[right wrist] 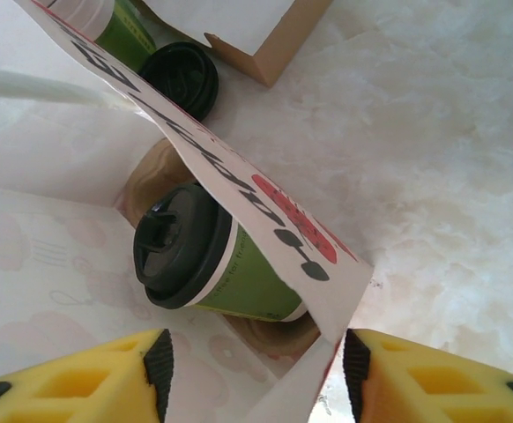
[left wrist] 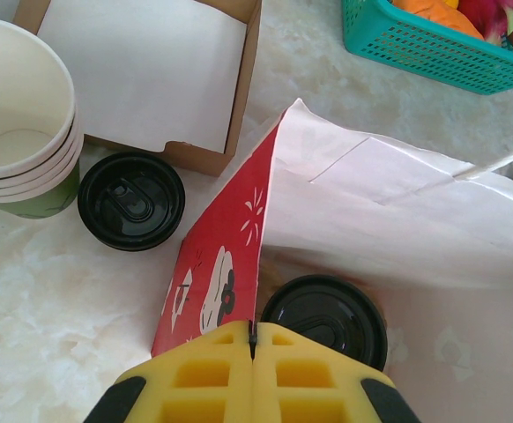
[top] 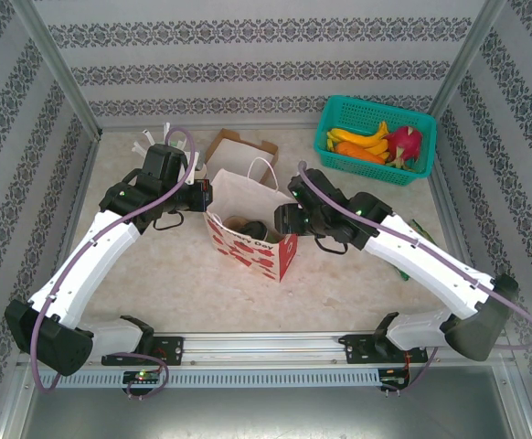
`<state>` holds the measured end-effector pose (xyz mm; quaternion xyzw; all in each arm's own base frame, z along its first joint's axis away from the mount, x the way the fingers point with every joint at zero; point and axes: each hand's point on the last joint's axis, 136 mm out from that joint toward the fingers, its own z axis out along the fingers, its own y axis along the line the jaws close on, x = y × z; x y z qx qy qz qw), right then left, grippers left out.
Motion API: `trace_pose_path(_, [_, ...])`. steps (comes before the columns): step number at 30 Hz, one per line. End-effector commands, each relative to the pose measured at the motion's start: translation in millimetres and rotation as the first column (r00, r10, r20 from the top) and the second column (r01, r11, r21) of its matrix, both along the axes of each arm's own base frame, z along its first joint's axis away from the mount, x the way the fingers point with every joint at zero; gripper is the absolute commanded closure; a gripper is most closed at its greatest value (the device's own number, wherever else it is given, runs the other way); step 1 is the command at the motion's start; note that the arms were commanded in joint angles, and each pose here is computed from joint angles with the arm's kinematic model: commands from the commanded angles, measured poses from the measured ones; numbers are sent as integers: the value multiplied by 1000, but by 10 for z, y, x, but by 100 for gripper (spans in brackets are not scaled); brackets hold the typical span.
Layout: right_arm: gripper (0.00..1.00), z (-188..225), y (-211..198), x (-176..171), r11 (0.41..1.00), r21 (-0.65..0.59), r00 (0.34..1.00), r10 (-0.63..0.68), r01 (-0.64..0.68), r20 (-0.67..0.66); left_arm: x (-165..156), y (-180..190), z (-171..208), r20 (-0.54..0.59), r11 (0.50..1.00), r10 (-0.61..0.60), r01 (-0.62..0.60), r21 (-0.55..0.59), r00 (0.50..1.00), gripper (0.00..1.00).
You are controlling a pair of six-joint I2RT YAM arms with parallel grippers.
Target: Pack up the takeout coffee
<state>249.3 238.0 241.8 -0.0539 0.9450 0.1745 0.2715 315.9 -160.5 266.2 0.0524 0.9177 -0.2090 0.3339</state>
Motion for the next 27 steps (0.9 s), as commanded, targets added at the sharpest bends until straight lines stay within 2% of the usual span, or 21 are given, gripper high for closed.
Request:
trace_pose_path(1, [48, 68, -64, 41, 997, -69, 1000, 18, -16, 26, 13, -51, 136, 32, 999, -4, 5, -34, 999, 100])
trace_pose_path(7, [56, 96, -43, 109, 993, -110, 998, 53, -48, 36, -26, -97, 183, 48, 997, -30, 33, -64, 998, 97])
trace_pose_path(12, [63, 104, -9, 193, 988, -134, 996, 84, -79, 35, -67, -121, 212, 60, 995, -49, 54, -78, 997, 85])
trace_pose_path(22, [73, 139, -33, 414, 979, -166, 992, 123, -116, 36, -168, -197, 455, 153, 982, -94, 117, -151, 984, 35])
trace_pose_path(27, [78, 165, -68, 518, 980, -172, 992, 113, -103, 49, -156, -145, 473, 170, 982, -66, 95, -164, 983, 16])
